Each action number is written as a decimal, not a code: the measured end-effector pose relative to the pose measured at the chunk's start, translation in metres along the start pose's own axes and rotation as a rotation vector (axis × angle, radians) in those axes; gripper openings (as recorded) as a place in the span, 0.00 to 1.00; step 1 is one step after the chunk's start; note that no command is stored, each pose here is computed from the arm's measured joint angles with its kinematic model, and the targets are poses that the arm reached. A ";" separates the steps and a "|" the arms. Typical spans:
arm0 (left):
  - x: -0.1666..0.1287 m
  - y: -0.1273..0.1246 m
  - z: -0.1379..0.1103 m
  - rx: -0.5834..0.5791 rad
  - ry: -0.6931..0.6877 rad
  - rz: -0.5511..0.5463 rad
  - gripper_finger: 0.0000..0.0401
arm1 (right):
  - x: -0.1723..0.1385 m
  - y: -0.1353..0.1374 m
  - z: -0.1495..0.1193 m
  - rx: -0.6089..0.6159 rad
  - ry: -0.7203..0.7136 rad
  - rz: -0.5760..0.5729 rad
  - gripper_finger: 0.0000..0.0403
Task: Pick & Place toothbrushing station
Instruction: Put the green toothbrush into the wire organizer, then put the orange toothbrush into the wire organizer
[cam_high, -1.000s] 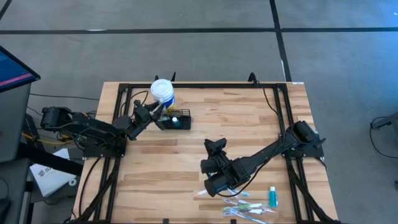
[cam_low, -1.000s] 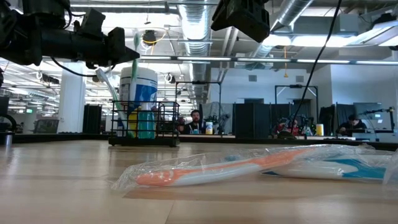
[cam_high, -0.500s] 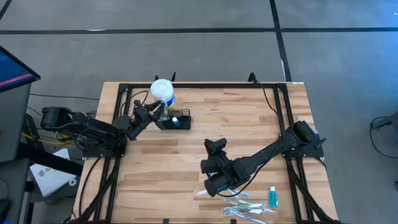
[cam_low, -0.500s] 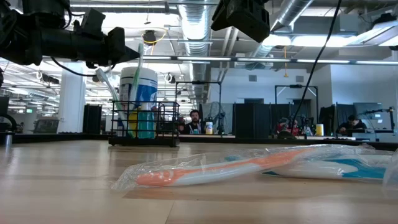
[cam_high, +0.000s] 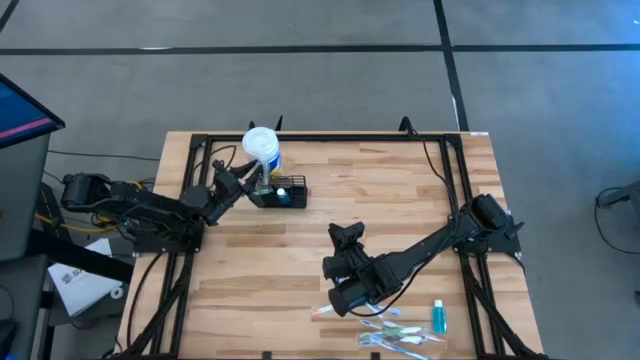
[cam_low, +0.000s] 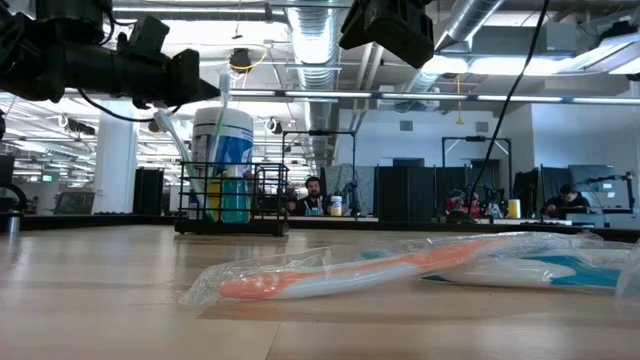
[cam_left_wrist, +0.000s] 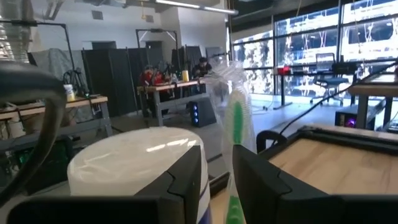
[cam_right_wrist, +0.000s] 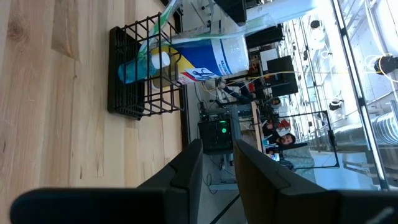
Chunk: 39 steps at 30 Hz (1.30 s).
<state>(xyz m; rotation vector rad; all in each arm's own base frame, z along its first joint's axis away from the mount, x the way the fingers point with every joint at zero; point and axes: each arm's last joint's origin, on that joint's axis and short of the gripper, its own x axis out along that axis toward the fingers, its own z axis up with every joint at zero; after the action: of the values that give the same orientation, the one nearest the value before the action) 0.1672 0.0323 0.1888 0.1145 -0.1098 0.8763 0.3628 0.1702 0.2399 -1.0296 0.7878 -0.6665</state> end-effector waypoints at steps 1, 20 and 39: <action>0.000 0.000 0.001 -0.005 -0.004 0.000 0.22 | 0.000 0.000 0.000 0.000 0.000 0.000 0.20; -0.009 -0.006 0.002 -0.037 0.020 0.052 0.30 | 0.000 0.000 0.000 0.025 0.000 0.015 0.20; -0.030 -0.020 0.033 -0.143 -0.076 -0.150 0.27 | 0.008 0.010 -0.007 0.187 0.084 0.445 0.20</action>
<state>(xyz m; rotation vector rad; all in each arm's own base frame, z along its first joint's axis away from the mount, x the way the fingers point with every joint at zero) 0.1625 -0.0080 0.2158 0.0221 -0.2320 0.7125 0.3627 0.1639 0.2268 -0.6293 0.9710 -0.3919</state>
